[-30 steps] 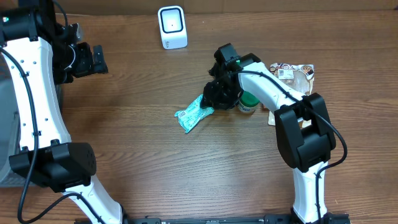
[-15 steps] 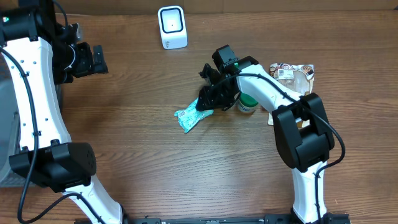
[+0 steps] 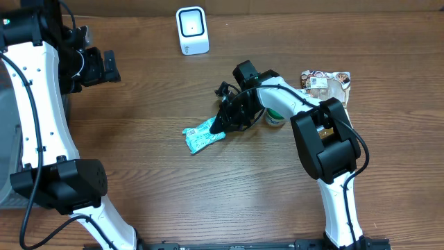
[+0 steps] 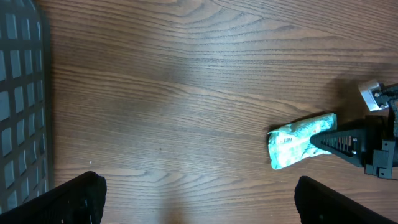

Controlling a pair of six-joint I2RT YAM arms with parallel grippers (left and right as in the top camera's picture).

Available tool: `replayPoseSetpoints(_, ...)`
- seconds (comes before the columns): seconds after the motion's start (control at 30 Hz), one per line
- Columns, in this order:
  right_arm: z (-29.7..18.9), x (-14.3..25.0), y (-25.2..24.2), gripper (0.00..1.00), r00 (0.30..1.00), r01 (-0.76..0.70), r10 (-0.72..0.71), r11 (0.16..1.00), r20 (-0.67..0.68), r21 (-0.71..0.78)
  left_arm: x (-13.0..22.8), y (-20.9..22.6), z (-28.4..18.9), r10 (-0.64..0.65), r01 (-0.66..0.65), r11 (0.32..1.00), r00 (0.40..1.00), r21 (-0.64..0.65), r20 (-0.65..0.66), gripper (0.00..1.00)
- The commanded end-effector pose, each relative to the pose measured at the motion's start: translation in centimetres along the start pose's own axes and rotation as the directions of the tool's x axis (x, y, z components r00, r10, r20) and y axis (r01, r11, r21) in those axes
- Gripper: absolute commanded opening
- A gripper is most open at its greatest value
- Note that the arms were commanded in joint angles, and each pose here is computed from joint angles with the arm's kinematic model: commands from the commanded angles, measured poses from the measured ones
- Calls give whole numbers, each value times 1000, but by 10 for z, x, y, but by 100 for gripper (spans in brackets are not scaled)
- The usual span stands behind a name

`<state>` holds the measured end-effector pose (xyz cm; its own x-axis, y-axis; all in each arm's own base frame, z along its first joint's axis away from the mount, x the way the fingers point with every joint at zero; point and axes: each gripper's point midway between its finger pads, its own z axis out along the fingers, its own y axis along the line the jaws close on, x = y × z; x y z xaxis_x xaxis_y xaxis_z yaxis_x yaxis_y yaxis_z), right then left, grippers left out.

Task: Scan the item barcode
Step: 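Lift the wipes pack and carry it with the right gripper to the scanner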

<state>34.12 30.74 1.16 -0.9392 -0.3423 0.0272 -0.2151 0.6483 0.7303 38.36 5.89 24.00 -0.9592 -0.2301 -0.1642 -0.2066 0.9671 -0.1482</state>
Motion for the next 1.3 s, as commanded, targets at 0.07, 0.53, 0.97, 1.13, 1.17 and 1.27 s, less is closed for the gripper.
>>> replayPoseSetpoints(0.07,-3,0,23,4,1000,-9,7,987,-10,-161,-1,-1,-14,23,-23,1000,999,-2,42,100)
replayPoseSetpoints(0.53,-174,-6,130,4,935,203,-168,976,312,-84,-1,-1,-14,23,-23,1000,999,-2,42,100)
replayPoseSetpoints(0.97,-223,43,127,4,943,87,-84,996,322,5,-1,-1,-14,23,-23,1000,999,-2,42,100)
replayPoseSetpoints(1.13,-222,45,127,4,945,87,-84,996,316,6,-1,-1,-14,23,-23,1000,999,-2,42,100)
replayPoseSetpoints(1.17,-222,45,127,4,945,87,-84,996,316,6,-1,-1,-14,23,-23,1000,999,-2,42,100)
replayPoseSetpoints(1.27,-222,45,127,4,945,87,-84,996,316,6,-1,-1,-14,23,-23,1000,999,-2,42,99)
